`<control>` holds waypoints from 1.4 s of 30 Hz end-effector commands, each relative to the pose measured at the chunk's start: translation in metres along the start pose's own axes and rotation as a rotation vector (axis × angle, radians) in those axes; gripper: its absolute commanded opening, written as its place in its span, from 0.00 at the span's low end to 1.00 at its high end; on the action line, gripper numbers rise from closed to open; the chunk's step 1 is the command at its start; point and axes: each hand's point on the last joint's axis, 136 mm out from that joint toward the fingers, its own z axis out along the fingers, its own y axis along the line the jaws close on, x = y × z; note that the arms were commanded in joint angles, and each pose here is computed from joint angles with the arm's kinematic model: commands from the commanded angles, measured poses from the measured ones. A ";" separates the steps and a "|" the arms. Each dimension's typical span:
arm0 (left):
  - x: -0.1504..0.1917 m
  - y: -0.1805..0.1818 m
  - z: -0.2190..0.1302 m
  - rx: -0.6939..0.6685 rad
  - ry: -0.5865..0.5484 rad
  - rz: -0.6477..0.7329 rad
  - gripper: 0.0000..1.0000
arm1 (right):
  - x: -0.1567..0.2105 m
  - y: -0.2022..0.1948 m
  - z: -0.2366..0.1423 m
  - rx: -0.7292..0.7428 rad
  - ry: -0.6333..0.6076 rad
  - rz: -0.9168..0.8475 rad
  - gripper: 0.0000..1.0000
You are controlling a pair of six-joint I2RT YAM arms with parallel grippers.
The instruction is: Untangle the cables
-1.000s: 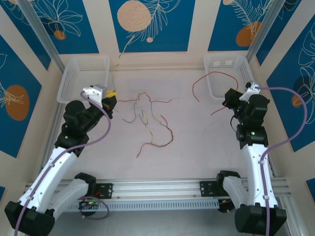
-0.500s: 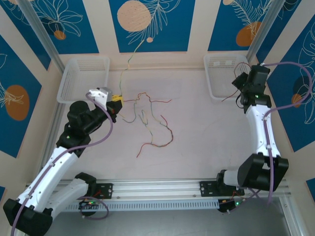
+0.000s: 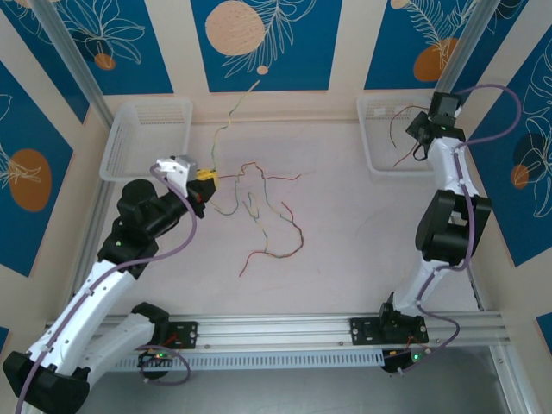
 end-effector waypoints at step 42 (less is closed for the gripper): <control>0.004 0.181 0.014 -0.482 0.193 -0.448 0.00 | 0.085 0.118 -0.248 -0.440 -0.367 -0.235 0.96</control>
